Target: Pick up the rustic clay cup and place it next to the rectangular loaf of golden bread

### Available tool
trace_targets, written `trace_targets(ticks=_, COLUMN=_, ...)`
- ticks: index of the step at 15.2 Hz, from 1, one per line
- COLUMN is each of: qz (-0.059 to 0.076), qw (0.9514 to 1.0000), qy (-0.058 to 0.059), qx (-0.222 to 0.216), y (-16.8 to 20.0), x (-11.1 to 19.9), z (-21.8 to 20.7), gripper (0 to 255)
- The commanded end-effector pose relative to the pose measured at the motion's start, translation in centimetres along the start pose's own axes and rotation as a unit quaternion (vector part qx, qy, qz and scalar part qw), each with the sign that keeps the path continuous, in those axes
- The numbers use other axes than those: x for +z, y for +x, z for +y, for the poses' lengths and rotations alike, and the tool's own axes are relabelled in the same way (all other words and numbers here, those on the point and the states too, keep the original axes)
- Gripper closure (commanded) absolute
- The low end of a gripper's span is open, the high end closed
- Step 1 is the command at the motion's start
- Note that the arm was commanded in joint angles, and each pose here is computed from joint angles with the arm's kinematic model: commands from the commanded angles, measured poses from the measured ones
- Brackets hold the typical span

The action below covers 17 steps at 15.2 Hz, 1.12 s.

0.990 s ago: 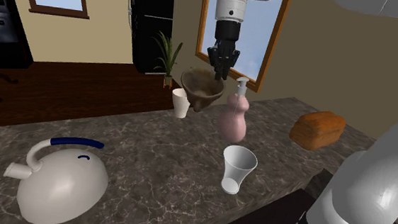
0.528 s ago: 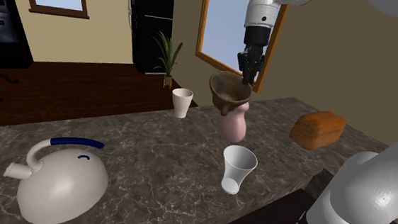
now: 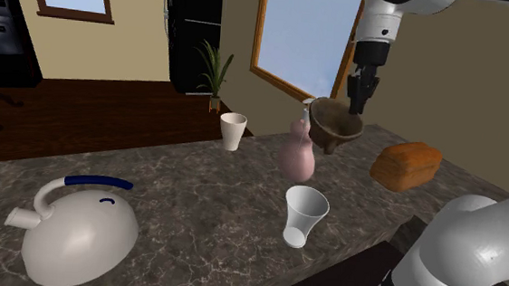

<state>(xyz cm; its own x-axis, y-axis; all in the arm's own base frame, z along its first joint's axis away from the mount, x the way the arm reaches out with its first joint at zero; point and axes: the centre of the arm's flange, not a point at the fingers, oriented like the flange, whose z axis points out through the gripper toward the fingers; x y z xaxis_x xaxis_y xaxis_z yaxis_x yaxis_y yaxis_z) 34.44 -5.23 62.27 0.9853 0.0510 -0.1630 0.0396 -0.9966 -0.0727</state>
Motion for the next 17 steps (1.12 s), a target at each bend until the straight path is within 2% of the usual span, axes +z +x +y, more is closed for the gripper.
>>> trace_targets(ticks=1, qz=0.0, qw=1.0, qy=0.0, qx=0.0, y=-1.6, x=0.1, z=2.1, gripper=255)
trace_targets(ticks=17, qz=0.0, qw=1.0, qy=0.0, qx=0.0, y=-15.5, x=1.2, z=18.0, gripper=255)
